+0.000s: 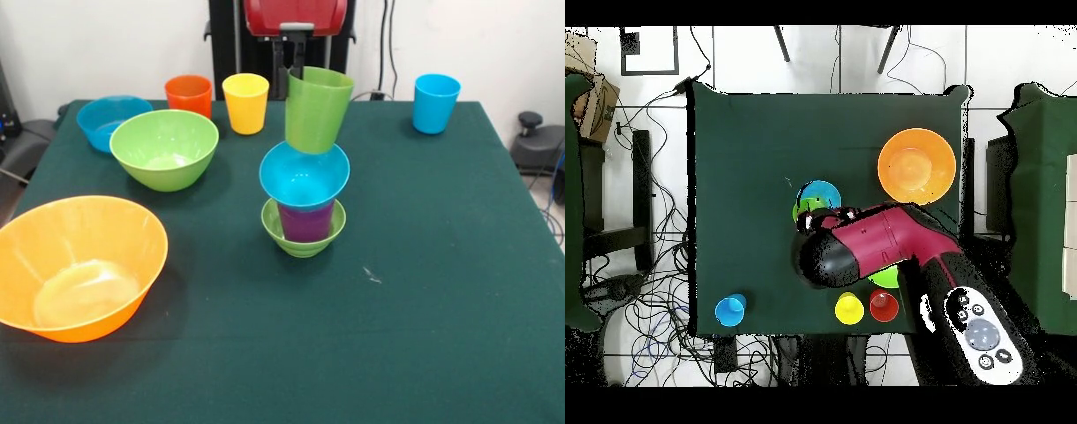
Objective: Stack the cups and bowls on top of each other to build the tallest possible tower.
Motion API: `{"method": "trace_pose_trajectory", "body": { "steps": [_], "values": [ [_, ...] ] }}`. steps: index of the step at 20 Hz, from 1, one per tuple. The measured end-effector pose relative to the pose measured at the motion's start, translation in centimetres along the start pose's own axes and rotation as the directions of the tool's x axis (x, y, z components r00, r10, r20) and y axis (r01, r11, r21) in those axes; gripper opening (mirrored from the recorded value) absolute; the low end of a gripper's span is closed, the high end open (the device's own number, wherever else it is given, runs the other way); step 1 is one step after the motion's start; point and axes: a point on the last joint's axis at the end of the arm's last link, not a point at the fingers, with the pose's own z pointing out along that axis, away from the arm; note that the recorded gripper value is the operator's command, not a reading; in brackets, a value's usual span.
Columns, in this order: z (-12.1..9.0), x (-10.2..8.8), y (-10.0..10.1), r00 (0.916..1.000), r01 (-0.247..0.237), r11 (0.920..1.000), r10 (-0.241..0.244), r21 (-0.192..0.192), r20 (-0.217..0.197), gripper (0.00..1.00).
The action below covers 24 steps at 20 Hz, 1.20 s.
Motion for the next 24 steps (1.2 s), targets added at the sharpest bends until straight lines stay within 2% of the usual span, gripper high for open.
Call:
{"method": "trace_pose_trajectory", "body": {
  "steps": [4,9,14,16,24],
  "values": [
    [0.1,0.2,0.9,0.9999,0.015,0.9999,-0.015,0.003,-0.006,0.00],
    [0.3,0.4,2.8,0.9988,0.048,0.9989,-0.047,0.006,-0.010,0.00],
    [0.6,0.7,5.9,0.9954,0.096,0.9954,-0.096,0.001,-0.010,0.00],
    [1.0,1.1,8.0,0.9920,0.126,0.9920,-0.126,-0.007,-0.009,0.00],
    [3.0,1.8,13.3,0.9814,0.191,0.9806,-0.192,-0.041,-0.008,0.00]
  ]
}}
